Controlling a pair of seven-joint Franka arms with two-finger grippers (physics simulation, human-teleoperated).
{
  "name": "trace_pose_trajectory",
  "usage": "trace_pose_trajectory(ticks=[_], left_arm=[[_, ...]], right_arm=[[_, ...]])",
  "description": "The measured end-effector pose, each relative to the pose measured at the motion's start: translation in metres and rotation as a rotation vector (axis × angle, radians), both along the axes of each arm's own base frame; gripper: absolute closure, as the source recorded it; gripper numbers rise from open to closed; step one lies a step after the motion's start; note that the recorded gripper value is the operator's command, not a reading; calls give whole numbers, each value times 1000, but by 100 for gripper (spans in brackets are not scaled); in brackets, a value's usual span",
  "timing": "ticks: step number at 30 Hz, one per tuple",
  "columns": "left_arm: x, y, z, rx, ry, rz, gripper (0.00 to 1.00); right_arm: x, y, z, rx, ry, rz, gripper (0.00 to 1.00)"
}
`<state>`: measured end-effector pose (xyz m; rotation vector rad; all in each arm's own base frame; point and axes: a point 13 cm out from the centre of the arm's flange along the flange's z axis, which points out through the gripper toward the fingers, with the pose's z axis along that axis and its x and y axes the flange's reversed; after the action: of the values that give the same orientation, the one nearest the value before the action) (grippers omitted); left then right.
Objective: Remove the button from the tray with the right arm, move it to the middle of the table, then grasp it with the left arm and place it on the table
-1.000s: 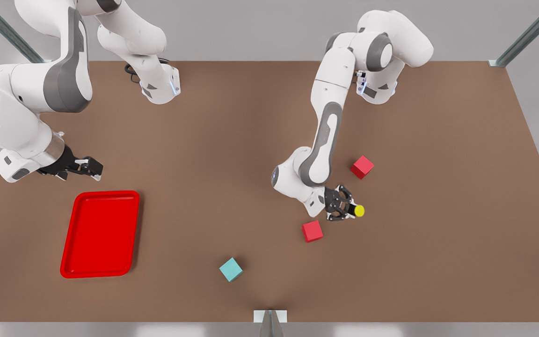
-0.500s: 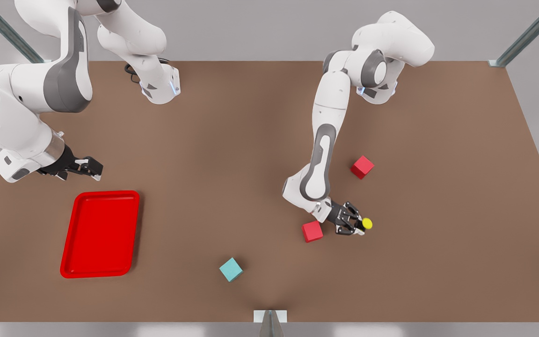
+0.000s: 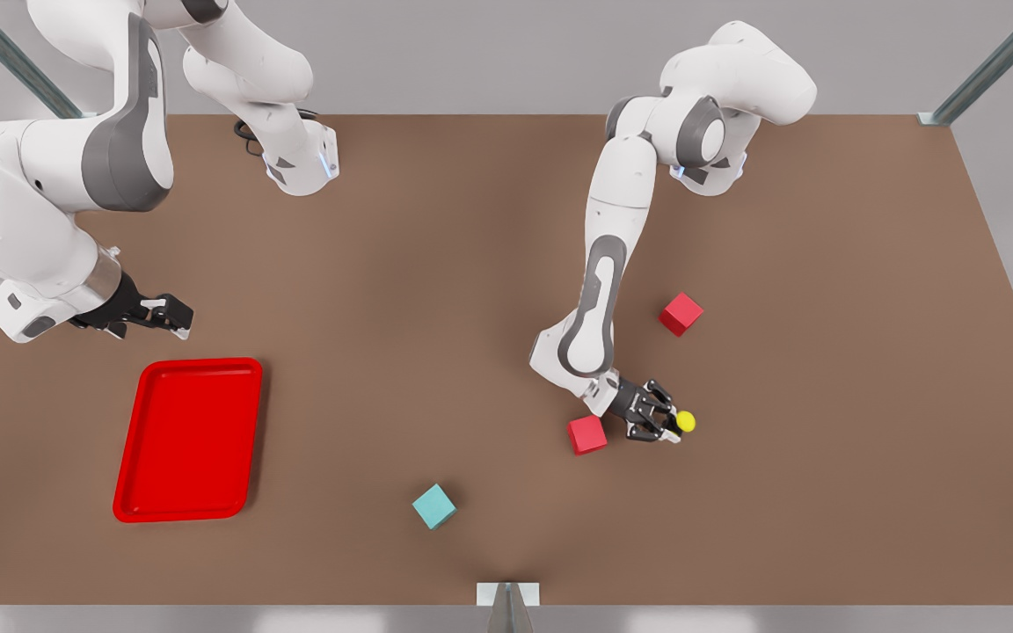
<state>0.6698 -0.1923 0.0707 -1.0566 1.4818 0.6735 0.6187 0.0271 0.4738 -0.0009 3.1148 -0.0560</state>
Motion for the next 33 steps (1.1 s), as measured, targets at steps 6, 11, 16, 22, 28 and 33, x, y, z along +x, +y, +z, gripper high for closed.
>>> trace_pose_trajectory(ticks=[6, 11, 16, 22, 28, 33], left_arm=[[-5, 4, -12, 26, 59, -1, 63], [1, 3, -12, 42, 71, -32, 0], [5, -1, -13, 44, 68, -58, 0], [5, 3, -23, 53, 73, -67, 0], [-1, 2, -38, 49, 88, -71, 0], [-7, 9, -45, 49, 103, -41, 0]], right_arm=[[0, -1, 0, -1, 0, -1, 0], [0, -1, 0, -1, 0, -1, 0], [0, -1, 0, -1, 0, -1, 0], [0, -2, 0, -1, 0, -2, 0], [0, -1, 0, -1, 0, -1, 0], [0, -2, 0, -1, 0, -3, 0]])
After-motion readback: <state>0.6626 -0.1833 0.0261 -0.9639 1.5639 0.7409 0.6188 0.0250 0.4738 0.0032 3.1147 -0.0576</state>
